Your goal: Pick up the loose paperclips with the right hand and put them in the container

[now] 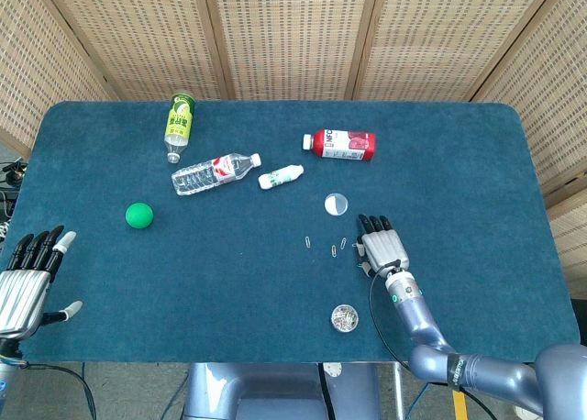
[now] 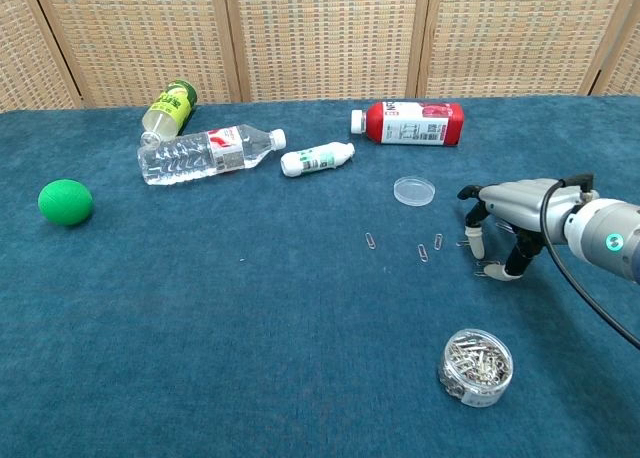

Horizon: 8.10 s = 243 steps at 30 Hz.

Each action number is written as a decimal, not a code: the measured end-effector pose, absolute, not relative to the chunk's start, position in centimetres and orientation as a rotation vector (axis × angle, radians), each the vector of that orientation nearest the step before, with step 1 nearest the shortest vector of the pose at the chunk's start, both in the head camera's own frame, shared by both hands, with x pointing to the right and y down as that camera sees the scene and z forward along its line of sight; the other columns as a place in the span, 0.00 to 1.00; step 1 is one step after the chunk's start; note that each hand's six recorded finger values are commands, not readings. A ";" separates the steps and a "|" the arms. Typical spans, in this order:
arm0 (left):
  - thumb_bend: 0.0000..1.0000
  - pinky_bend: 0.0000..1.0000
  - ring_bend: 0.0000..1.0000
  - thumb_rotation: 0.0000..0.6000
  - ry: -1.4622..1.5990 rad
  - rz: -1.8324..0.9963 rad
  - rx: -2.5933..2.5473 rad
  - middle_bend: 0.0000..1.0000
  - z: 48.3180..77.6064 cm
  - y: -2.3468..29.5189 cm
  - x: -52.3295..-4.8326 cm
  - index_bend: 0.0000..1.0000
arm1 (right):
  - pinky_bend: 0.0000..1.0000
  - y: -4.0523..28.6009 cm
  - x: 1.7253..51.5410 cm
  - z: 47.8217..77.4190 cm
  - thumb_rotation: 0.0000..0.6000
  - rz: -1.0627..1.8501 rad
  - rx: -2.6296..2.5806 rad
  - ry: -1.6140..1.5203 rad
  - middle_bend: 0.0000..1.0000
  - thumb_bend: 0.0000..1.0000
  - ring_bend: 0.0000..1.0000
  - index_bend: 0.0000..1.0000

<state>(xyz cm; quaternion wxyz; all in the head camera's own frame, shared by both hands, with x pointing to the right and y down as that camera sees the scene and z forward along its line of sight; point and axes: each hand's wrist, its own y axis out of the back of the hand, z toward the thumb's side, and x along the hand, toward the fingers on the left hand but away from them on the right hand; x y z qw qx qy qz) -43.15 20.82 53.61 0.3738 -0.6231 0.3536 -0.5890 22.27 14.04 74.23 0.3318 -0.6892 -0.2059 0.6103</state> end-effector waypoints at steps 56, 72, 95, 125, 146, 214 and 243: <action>0.00 0.00 0.00 1.00 0.896 -1.496 -1.603 0.00 53.5 21.0 -42.8 0.00 | 0.00 17.8 19.9 65.9 1.00 1.261 -1.839 -0.378 0.05 0.43 0.00 0.66; 0.00 0.00 0.00 1.00 0.897 -1.508 -1.604 0.00 53.7 21.0 -43.0 0.00 | 0.00 22.8 18.0 65.5 1.00 1.153 -1.833 -0.169 0.05 0.43 0.00 0.66; 0.00 0.00 0.00 1.00 0.900 -1.509 -1.601 0.00 53.7 21.0 -43.0 0.00 | 0.00 21.0 18.3 64.1 1.00 1.159 -1.803 -0.254 0.05 0.21 0.00 0.39; 0.00 0.00 0.00 1.00 0.893 -1.521 -1.598 0.00 54.0 20.9 -43.1 0.00 | 0.00 13.8 22.3 72.1 1.00 1.523 -1.872 -0.617 0.05 0.33 0.00 0.49; 0.00 0.00 0.00 1.00 0.885 -1.525 -1.600 0.00 54.1 21.0 -43.0 0.00 | 0.00 15.3 22.7 74.1 1.00 1.560 -1.868 -0.602 0.05 0.37 0.00 0.51; 0.00 0.00 0.00 1.00 0.886 -1.516 -1.609 0.00 53.9 21.1 -42.9 0.00 | 0.00 20.9 18.1 64.9 1.00 1.167 -1.979 -0.369 0.09 0.48 0.00 0.68; 0.00 0.00 0.00 1.00 0.883 -1.519 -1.611 0.00 54.0 21.1 -42.9 0.00 | 0.00 23.5 18.6 67.0 1.00 1.203 -1.926 -0.248 0.09 0.47 0.00 0.68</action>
